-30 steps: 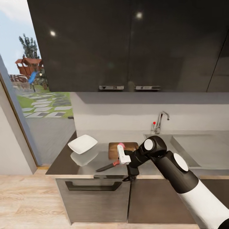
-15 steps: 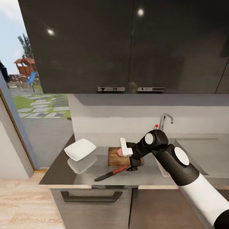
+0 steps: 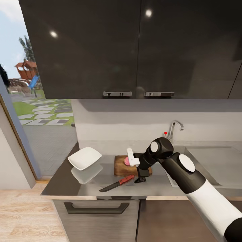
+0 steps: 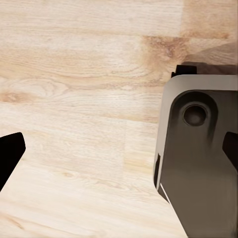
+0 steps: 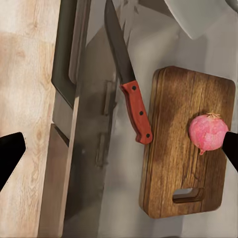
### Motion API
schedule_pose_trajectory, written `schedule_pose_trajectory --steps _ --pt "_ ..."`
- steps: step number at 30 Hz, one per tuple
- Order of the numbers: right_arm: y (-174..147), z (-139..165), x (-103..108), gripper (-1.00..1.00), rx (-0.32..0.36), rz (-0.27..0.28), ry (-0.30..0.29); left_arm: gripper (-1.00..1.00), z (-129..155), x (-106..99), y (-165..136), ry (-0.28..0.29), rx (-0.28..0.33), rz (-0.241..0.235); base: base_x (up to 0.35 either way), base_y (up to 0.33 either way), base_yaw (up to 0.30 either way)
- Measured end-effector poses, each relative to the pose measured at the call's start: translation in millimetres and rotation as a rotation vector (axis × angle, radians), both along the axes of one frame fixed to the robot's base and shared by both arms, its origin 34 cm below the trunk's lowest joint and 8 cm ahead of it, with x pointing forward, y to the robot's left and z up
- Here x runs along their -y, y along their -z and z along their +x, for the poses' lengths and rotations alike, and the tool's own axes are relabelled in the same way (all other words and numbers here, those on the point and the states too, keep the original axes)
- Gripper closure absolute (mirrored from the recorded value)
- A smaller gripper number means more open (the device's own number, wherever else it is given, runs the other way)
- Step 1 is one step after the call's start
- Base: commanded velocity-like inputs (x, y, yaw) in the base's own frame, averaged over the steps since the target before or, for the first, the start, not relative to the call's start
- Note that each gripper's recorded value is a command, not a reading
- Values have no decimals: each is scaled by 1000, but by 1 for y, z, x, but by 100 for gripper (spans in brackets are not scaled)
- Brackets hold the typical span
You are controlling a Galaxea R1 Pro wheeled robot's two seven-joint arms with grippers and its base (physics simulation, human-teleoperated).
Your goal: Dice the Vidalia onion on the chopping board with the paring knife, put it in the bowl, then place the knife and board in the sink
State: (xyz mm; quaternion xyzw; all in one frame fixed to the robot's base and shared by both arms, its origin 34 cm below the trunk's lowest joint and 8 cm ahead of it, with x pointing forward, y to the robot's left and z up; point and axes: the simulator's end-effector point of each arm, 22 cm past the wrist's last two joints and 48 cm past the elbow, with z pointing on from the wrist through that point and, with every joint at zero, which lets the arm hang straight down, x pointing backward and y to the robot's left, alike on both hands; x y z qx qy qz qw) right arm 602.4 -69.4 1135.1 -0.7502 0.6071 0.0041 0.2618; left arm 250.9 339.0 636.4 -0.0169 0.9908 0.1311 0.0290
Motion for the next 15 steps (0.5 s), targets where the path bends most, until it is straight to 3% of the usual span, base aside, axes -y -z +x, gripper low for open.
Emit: schedule_pose_trajectory --steps 15 --pt "2 -2 -4 -100 -16 9 -6 -100 0 0 0 0 0 0 0 0 0"
